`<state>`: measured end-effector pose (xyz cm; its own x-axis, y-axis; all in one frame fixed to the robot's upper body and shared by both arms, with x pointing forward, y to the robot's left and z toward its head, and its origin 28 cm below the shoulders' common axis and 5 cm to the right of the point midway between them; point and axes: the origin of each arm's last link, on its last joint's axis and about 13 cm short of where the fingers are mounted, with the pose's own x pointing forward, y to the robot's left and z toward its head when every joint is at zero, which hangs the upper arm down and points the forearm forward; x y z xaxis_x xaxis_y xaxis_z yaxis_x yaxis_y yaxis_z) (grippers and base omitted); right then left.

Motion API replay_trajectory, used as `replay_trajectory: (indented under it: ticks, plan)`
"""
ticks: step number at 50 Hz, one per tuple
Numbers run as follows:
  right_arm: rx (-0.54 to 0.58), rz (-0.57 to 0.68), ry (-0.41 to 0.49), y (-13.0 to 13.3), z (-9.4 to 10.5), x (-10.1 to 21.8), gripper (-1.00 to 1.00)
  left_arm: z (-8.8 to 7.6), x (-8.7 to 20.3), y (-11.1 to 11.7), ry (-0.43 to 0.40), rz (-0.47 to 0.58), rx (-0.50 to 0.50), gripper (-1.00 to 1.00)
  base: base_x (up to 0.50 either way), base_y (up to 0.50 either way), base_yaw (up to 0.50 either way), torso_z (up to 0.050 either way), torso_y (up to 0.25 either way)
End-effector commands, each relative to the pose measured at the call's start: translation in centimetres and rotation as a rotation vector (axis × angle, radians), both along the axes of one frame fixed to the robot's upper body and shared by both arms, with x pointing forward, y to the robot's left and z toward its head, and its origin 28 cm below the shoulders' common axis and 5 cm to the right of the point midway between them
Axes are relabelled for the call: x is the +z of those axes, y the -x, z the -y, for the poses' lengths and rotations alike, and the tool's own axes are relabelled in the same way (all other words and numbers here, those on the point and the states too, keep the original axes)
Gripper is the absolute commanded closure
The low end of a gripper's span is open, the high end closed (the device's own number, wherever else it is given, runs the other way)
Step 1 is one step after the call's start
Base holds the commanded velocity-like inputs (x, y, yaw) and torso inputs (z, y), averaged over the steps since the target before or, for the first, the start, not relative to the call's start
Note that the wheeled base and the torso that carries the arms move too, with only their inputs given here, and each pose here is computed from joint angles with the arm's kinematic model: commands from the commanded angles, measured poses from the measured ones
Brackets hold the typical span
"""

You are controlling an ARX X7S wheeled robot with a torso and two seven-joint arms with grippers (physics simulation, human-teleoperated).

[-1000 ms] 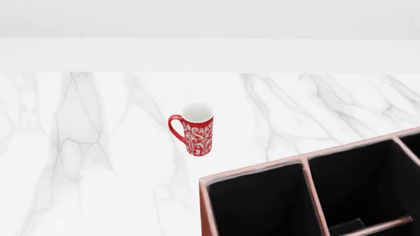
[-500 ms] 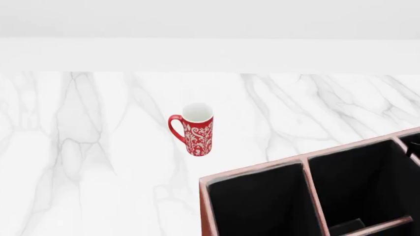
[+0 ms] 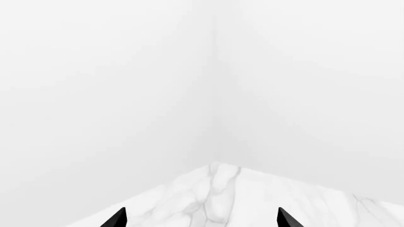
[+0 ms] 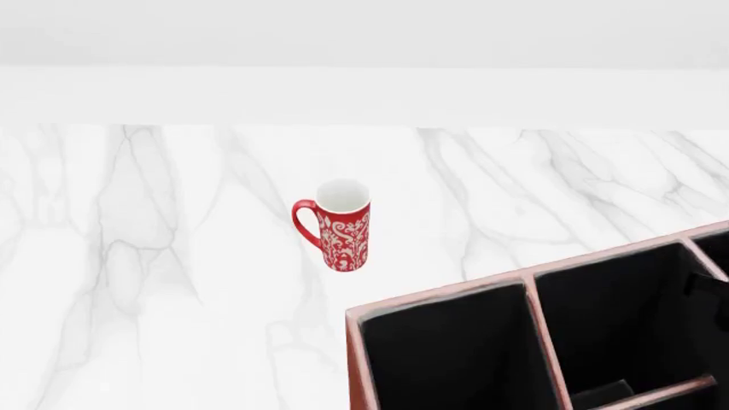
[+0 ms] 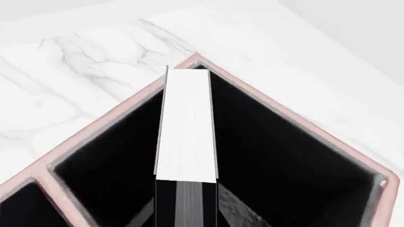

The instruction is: Pick up the book and place it in the right compartment of the caddy.

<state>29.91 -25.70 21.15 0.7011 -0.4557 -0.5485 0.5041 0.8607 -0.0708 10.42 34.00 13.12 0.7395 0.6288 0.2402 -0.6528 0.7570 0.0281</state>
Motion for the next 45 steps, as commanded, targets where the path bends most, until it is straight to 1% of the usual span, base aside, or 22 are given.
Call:
replay_trajectory:
  ticks: [1,7,8,36,41,44,45]
  plan:
    - [-0.015,0.002,0.011,-0.4,0.5,-0.4,1.00,0.0,0.1,-0.1,-0.002,0.003,0.000,-1.00,0.01,0.00,0.00,0.000,0.000]
    - [-0.006,0.005,-0.004,-0.4,0.5,-0.4,1.00,0.0,0.1,0.0,-0.001,0.005,-0.001,-1.00,0.01,0.00,0.00,0.000,0.000]
    - [-0.006,0.005,-0.006,-0.4,0.5,-0.4,-1.00,0.0,0.1,0.0,0.000,0.004,0.000,-1.00,0.00,0.00,0.00,0.000,0.000]
    - [-0.001,0.012,-0.013,-0.4,0.4,-0.3,-1.00,0.1,0.1,-0.1,-0.002,0.002,-0.008,-1.00,0.00,0.00,0.00,0.000,0.000]
    - [0.008,0.040,0.001,-0.5,0.2,0.5,-1.00,0.1,0.3,-0.4,0.001,-0.013,-0.015,-1.00,0.00,0.00,0.00,0.000,0.000]
    - [0.003,0.098,0.014,-0.7,-0.1,2.0,-1.00,0.2,0.7,-0.9,0.004,-0.020,-0.035,-1.00,0.00,0.00,0.00,0.000,0.000]
    - [-0.008,0.131,0.046,-0.7,-0.2,2.8,-1.00,0.3,0.8,-1.2,0.009,-0.030,-0.041,-1.00,0.00,0.00,0.00,0.000,0.000]
